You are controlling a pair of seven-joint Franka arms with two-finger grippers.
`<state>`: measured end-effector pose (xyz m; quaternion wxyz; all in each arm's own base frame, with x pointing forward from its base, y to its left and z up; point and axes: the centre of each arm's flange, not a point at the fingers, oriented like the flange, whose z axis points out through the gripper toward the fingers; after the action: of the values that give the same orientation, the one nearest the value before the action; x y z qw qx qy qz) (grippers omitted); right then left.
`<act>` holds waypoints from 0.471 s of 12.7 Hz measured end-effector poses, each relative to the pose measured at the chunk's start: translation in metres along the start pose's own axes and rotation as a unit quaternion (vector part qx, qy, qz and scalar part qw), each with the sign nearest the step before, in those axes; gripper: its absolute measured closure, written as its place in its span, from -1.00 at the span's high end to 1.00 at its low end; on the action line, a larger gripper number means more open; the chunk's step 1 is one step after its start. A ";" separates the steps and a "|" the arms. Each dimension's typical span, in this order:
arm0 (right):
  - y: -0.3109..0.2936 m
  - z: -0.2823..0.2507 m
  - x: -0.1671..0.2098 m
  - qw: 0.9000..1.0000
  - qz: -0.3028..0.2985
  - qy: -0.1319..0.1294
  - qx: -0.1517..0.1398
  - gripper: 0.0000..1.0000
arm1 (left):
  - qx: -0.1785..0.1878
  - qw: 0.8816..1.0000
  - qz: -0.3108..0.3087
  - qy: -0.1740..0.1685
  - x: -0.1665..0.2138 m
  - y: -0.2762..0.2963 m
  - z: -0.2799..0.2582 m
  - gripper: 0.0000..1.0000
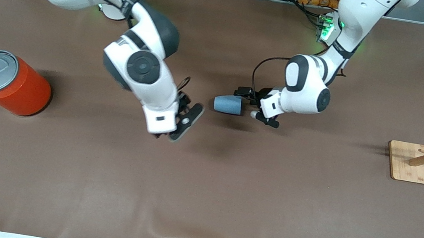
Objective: Flip cup
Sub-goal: 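Grasp the cup with the left gripper while the right gripper releases, withdraws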
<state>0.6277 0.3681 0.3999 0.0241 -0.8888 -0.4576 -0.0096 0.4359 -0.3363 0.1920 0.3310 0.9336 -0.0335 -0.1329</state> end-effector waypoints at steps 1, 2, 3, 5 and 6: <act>0.024 -0.004 -0.007 1.000 0.024 -0.003 -0.008 1.00 | 0.001 1.000 -0.007 -0.002 -0.001 -0.002 0.002 1.00; 0.048 -0.013 -0.014 0.998 0.054 -0.004 -0.017 1.00 | 0.003 1.000 -0.014 -0.003 -0.002 -0.005 0.003 1.00; 0.069 -0.022 -0.023 0.995 0.092 -0.008 -0.020 1.00 | 0.004 1.000 -0.022 -0.004 -0.002 -0.007 0.003 1.00; 0.102 -0.031 -0.039 0.985 0.171 -0.010 -0.006 1.00 | 0.007 1.000 -0.030 -0.006 -0.004 -0.009 0.008 1.00; 0.116 -0.034 -0.046 0.977 0.213 -0.007 -0.006 1.00 | 0.010 0.999 -0.032 0.000 -0.005 -0.009 0.013 1.00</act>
<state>0.6957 0.2613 0.4278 0.0169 -0.9661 -0.2576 -0.0004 0.4278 -0.3362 0.1782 0.3168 0.9376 -0.0052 -0.1432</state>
